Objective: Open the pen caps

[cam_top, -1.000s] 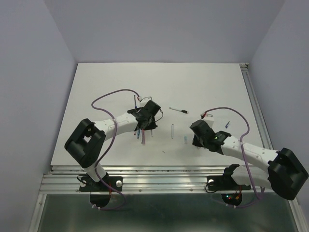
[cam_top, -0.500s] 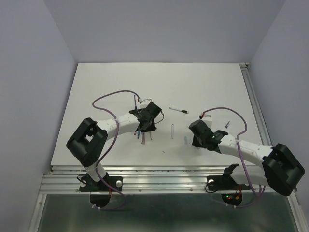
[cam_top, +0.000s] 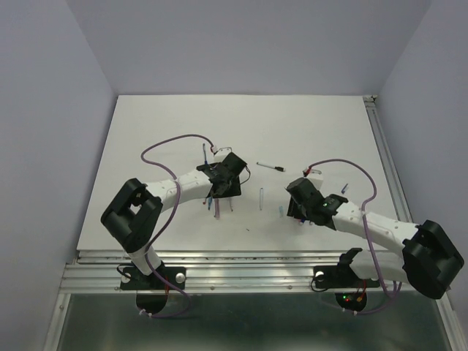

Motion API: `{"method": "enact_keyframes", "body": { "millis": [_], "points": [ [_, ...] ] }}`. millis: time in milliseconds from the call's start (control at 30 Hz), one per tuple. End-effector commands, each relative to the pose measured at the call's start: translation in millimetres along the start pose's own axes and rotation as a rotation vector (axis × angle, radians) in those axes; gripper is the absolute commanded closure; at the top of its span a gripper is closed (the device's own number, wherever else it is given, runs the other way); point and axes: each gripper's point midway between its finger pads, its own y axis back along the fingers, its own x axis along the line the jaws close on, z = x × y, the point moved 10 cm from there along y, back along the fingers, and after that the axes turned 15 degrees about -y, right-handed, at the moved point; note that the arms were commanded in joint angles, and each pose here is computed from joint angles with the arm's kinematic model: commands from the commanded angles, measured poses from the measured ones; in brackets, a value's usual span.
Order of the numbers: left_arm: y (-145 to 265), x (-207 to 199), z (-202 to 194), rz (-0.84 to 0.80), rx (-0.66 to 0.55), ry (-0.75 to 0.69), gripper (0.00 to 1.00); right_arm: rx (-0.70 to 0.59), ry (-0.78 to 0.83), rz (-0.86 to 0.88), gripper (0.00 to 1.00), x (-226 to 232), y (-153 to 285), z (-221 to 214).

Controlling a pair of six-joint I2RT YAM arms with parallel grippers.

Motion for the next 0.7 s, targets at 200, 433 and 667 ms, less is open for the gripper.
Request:
{"method": "enact_keyframes", "body": {
  "millis": [200, 433, 667],
  "points": [
    [31.8, -6.2, 26.8, -0.058, -0.103, 0.018, 0.09, -0.069, -0.060, 0.047, 0.44, 17.6, 22.6, 24.4],
    [45.9, -2.7, 31.1, -0.074, -0.144, 0.031, 0.08, -0.107, -0.059, 0.056, 0.30, 21.8, 29.6, 33.7],
    [67.8, 6.3, 32.0, -0.096, -0.212, 0.057, 0.01, -0.209, 0.083, 0.152, 0.00, 44.4, 32.0, 56.1]
  ]
}}
